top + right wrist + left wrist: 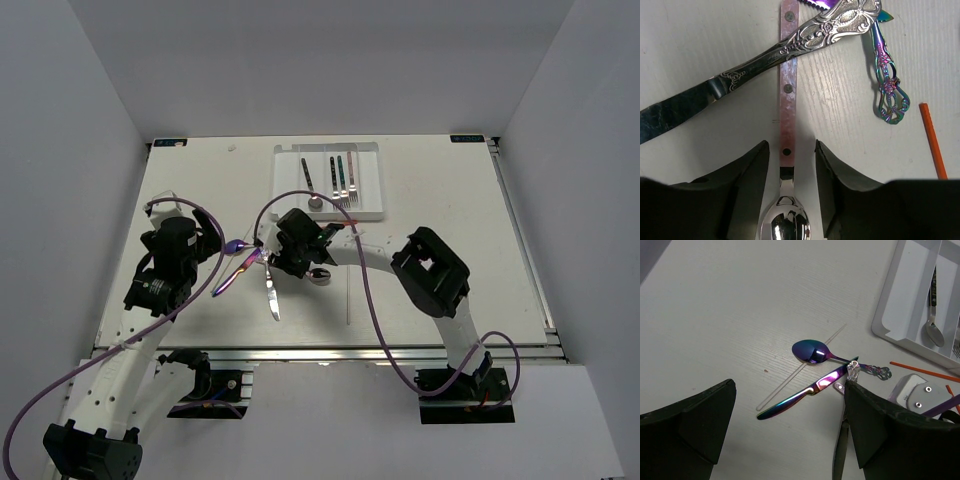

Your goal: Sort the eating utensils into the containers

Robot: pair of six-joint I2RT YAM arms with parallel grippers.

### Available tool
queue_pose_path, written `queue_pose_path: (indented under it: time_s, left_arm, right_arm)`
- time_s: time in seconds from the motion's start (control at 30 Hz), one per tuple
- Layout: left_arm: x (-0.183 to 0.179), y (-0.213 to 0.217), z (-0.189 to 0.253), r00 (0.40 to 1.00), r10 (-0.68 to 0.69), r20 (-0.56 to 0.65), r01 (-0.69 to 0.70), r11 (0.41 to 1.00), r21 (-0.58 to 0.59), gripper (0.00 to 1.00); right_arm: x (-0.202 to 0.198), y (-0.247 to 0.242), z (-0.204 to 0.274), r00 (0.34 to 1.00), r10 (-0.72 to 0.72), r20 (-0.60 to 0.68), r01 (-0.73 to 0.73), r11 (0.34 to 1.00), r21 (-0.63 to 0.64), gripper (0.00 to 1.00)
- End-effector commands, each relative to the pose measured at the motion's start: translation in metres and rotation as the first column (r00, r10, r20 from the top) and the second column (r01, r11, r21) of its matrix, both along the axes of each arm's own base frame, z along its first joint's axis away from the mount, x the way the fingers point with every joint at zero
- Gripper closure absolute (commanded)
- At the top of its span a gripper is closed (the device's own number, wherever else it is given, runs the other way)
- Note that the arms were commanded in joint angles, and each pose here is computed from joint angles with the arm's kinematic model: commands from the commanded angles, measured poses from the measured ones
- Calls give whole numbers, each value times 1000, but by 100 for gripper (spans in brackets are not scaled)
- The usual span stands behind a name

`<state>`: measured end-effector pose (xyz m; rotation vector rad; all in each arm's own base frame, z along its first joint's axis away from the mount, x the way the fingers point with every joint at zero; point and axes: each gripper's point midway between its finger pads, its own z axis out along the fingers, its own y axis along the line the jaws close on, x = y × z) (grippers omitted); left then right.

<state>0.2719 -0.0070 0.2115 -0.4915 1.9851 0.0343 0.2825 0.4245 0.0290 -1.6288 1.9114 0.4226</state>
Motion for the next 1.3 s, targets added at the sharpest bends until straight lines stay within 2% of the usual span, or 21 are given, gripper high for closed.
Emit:
queue_pose_path:
  time_s: [0.0,0.23,0.5,0.73,0.8,0.93,0.97,1.03,1.1,1.17,1.23,1.27]
  left_arm:
    - [0,-2,2,1000,-9,9,9,1000,-6,2]
    - [0,-2,4,1000,-11,17,11,1000,-9,2]
    - [0,-2,4,1000,-11,17,11,1000,-9,2]
    - [-1,-1,5,1000,-8,22,8,1000,-8,2]
    - [-1,-2,5,1000,-9,22,9,1000,-9,2]
    - [-1,-2,5,1000,-9,24,9,1000,-10,2]
    - [-1,-2,6,1000,-10,26,11,1000,-11,2]
    - [-2,-2,5,1000,-10,23,11,1000,-10,2]
    - [-2,-1,6,1000,-9,27,9,1000,-10,2]
    - [-2,-1,6,1000,-6,29,6,1000,-10,2]
    - [-2,-1,6,1000,-7,27,7,1000,-9,2]
    - [-2,-1,7,1000,-6,30,7,1000,-10,2]
  right_arm:
    - [12,13,-4,999,19,37,-19,1000,4,54]
    - [9,-10,-28,999,-11,-51,9,999,-53,80]
    - [3,-39,-2,999,-19,-26,18,998,-59,99]
    - [5,-68,10,997,-81,-14,78,987,-141,100]
    - [7,-76,18,993,-115,-3,113,985,-129,100]
    - [10,-72,51,990,-144,2,144,989,16,100]
    - [19,-64,76,985,-167,34,162,980,113,100]
    - [27,-58,94,981,-188,45,176,966,191,100]
    - [50,-54,118,955,-291,53,266,922,281,100]
    - [93,-62,143,879,-470,78,417,839,348,100]
    - [126,-75,156,736,-676,-44,631,660,408,100]
    - [155,-78,167,679,-728,-99,688,582,433,100]
